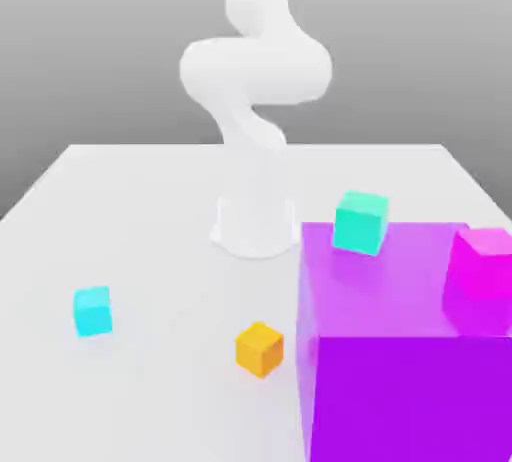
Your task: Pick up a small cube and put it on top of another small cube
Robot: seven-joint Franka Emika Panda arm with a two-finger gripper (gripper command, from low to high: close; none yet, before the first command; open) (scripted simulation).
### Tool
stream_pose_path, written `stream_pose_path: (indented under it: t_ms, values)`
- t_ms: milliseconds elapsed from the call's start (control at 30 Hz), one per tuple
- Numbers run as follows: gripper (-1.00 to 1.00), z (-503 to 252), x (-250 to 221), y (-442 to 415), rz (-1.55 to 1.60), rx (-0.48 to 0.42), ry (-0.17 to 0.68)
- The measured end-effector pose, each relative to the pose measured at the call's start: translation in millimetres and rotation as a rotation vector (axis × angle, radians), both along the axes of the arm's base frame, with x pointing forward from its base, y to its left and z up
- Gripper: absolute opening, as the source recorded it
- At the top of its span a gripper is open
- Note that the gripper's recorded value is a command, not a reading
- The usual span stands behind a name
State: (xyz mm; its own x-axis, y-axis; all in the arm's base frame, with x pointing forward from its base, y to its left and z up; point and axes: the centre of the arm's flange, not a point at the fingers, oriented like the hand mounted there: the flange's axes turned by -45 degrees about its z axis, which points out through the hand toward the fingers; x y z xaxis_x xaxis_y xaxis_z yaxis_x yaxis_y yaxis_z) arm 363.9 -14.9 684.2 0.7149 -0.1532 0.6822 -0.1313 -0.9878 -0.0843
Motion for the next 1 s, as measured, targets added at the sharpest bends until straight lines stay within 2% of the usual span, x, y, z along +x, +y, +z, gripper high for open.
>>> stream_pose_path:
  t_ms: [233,500,733,1000]
  values:
    - [0.00,-79,36,-49,-0.358,0.211,0.098]
    - [0.00,-171,49,-109,-0.781,0.429,0.178]
    - [0.00,-253,38,-158,-1.169,0.603,0.221]
    - [0.00,-342,1,-204,-1.630,0.781,0.240]
